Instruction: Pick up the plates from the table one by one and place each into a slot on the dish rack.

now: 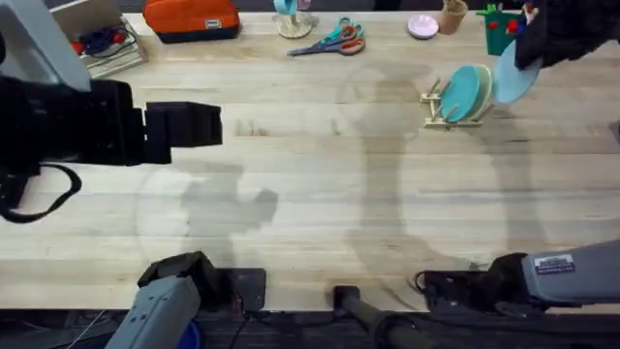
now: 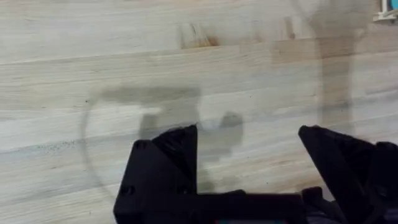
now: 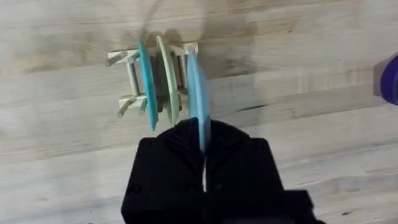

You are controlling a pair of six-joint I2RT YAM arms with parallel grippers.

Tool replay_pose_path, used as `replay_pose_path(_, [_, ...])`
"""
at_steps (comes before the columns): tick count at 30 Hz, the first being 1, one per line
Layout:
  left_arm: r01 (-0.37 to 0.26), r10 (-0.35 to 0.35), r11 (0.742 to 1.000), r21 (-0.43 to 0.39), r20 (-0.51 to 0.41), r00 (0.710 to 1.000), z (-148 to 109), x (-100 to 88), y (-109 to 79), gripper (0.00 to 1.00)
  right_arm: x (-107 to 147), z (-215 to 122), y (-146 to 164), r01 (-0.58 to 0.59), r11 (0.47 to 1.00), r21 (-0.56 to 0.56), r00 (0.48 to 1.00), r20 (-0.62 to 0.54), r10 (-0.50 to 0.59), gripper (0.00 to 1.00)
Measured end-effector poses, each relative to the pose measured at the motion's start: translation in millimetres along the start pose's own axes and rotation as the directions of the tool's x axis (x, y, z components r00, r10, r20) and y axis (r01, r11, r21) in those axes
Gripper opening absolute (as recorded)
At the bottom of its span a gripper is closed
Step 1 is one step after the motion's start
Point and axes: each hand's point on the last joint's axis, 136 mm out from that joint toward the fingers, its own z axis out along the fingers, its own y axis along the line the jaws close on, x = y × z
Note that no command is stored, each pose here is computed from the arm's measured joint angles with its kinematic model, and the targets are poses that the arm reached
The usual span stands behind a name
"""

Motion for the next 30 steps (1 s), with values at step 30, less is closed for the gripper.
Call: replay_pose_path(30, [0.000, 0.000, 1.000, 0.000, 0.000, 1.000, 0.0, 0.0, 0.0, 0.993, -4.0, 54.0, 8.2, 0.013, 1.000, -0.010, 0.995, -0.102, -0.014, 0.031])
